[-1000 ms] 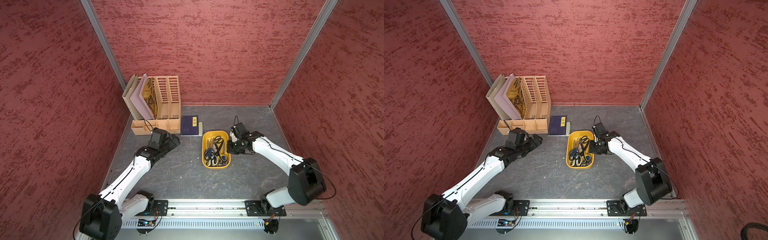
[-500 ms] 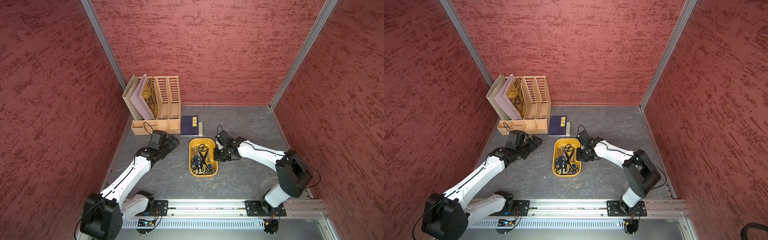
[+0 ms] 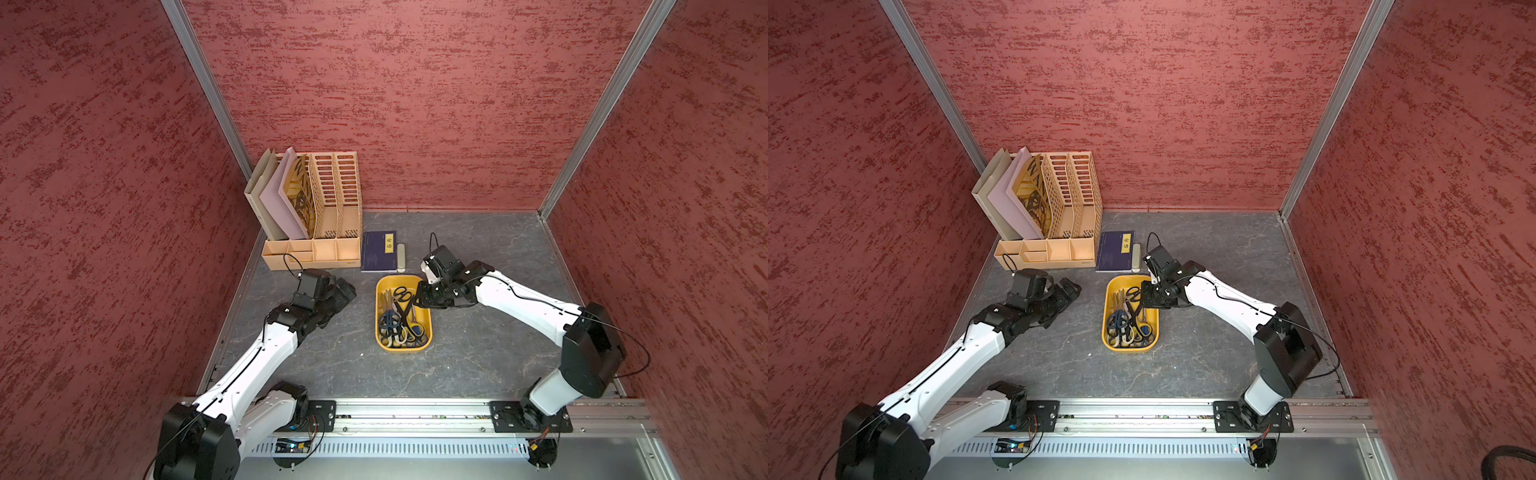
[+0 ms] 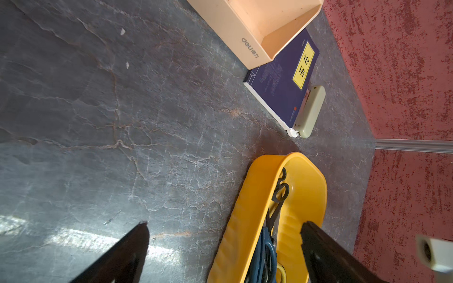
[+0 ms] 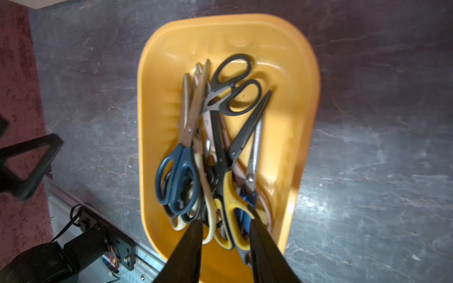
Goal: Take the scissors out of the storage box
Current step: Move the storage box to the center of the board, then pick up the scissors from the storage box.
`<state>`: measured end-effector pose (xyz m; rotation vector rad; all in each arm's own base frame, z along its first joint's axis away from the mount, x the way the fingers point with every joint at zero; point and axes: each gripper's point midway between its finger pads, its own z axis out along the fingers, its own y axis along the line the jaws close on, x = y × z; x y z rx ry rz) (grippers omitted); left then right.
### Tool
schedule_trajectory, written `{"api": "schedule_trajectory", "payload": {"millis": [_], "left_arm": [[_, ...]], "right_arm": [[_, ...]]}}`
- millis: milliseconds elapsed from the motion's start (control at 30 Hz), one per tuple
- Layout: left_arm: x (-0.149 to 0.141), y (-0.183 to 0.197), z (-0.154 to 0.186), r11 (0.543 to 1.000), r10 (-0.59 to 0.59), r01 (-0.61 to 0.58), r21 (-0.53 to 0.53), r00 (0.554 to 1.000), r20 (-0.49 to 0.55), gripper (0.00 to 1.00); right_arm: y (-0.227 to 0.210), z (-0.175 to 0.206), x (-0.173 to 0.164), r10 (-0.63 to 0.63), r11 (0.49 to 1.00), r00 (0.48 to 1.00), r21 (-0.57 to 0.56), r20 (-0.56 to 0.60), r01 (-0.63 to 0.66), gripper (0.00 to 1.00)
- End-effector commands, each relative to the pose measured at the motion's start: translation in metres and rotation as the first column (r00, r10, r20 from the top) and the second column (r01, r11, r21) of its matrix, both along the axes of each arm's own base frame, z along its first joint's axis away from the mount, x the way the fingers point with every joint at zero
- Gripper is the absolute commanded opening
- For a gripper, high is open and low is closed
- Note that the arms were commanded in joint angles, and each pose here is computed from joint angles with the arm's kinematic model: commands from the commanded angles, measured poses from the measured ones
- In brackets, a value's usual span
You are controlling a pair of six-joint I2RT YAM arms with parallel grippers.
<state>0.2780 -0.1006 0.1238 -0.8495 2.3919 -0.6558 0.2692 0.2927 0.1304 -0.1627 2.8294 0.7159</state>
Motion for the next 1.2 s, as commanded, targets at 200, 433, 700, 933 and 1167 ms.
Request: {"api": "schedule_trajectory", "payload": {"millis": [200, 433, 700, 933, 1167], "left_arm": [[0.003, -0.014, -0.002, 0.999, -0.043, 0.042, -0.025, 0.999, -0.015, 1.0], [-0.009, -0.005, -0.001, 0.999, -0.047, 0.048, 0.02, 0.999, -0.012, 1.0], [-0.015, 0.002, 0.001, 0.999, -0.033, 0.033, 0.034, 0.999, 0.005, 1.0], [-0.016, 0.002, 0.0, 0.999, -0.033, 0.033, 0.036, 0.999, 0.004, 1.0], [-0.016, 0.005, 0.004, 0.998, -0.034, 0.033, 0.05, 0.999, 0.016, 1.0]], "right_arm": [[0.047, -0.029, -0.024, 0.088, 0.996, 0.993, 0.015, -0.082, -0.087, 0.33], [0.058, -0.049, -0.026, 0.09, 0.995, 0.99, -0.034, -0.107, -0.094, 0.31], [0.061, -0.054, -0.018, 0.071, 0.996, 0.993, -0.052, -0.097, -0.076, 0.3], [0.062, -0.057, -0.012, 0.035, 0.997, 0.995, -0.068, -0.098, -0.042, 0.31], [0.054, -0.057, -0.005, -0.035, 0.992, 0.996, -0.122, -0.088, 0.024, 0.38]]}}
